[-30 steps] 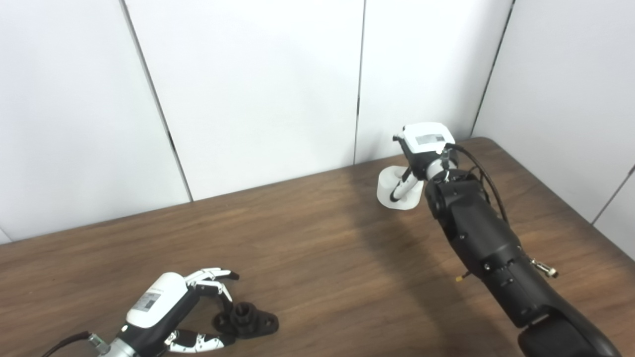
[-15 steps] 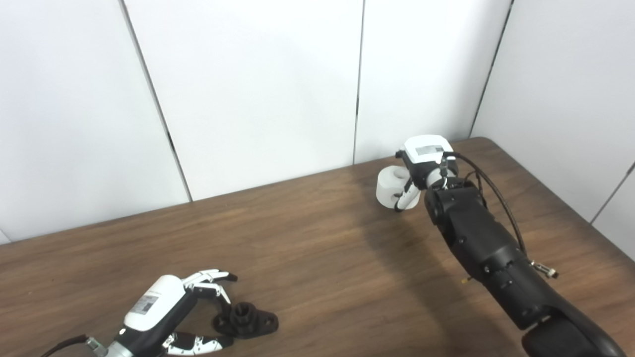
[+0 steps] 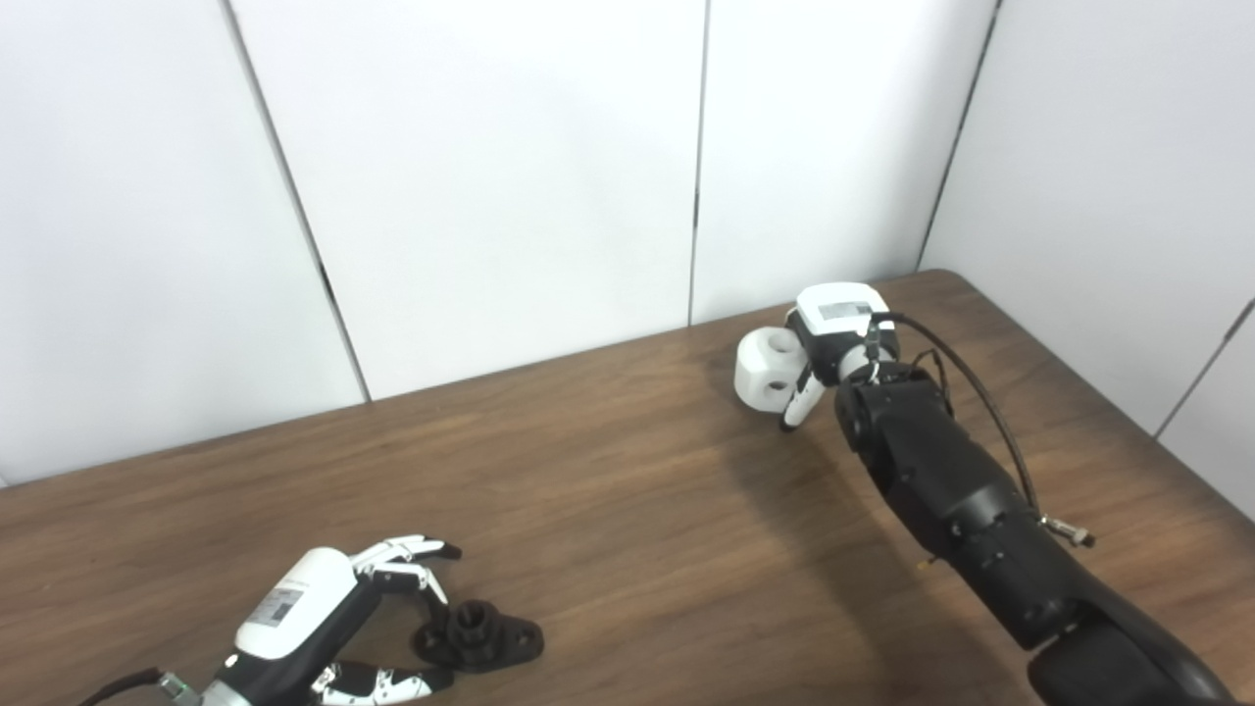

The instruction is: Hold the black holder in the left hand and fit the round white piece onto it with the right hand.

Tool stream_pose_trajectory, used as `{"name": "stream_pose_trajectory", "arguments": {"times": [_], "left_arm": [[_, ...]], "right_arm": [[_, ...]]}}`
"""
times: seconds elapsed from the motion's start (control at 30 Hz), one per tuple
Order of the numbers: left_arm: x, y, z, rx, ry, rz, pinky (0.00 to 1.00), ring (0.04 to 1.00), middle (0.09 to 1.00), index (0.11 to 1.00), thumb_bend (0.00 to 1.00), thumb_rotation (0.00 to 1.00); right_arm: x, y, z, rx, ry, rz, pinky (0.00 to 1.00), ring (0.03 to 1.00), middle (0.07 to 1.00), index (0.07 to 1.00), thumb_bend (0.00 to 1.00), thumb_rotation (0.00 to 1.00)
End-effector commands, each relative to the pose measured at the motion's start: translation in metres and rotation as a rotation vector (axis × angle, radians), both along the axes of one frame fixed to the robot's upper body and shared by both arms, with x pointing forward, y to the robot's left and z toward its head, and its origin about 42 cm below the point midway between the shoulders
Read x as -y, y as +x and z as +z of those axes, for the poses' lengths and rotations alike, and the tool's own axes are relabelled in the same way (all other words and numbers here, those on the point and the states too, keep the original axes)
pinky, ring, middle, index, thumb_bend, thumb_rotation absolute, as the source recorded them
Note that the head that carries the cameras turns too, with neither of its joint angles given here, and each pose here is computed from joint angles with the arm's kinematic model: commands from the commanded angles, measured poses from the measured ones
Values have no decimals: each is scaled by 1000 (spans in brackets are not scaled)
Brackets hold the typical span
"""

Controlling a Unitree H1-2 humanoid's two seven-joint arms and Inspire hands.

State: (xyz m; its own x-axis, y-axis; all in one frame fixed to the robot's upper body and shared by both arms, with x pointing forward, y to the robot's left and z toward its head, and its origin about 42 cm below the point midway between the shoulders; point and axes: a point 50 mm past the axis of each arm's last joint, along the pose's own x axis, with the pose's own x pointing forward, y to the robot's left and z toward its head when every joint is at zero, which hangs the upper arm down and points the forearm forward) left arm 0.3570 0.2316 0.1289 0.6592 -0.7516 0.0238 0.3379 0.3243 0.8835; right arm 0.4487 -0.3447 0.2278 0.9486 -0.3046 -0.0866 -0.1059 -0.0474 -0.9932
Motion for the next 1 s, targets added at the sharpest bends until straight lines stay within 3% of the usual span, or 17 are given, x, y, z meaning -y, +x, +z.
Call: {"name": "stream_pose_trajectory", "arguments": {"times": [0.0,0.03,0.1,0.17,0.4,0.7,0.97], "left_arm": [[-24,-29,-42,-176,182,-22,671,861,834,488,521,55],[-24,-30,-42,-177,182,-22,668,859,834,488,521,55],[-24,-30,-42,-180,182,-20,674,860,833,488,522,54],[-24,-30,-42,-184,182,-23,678,860,832,489,522,54],[-22,-32,-40,-182,172,-24,690,858,827,489,522,54],[-16,-35,-36,-164,159,-31,661,845,816,488,521,51],[-6,-40,-28,-149,143,-33,637,815,799,487,521,48]], "right_arm": [[16,3,17,59,-22,-30,791,843,856,604,775,220],[18,2,16,68,-15,-29,783,835,843,586,771,212],[21,2,13,83,-3,-26,778,823,820,510,573,161],[25,0,9,111,1,-11,783,807,794,492,534,148],[22,-2,8,178,5,39,760,757,726,483,519,141],[14,-5,10,230,78,98,762,763,725,485,517,139],[-5,-22,22,311,116,206,673,714,690,483,519,141]]}}
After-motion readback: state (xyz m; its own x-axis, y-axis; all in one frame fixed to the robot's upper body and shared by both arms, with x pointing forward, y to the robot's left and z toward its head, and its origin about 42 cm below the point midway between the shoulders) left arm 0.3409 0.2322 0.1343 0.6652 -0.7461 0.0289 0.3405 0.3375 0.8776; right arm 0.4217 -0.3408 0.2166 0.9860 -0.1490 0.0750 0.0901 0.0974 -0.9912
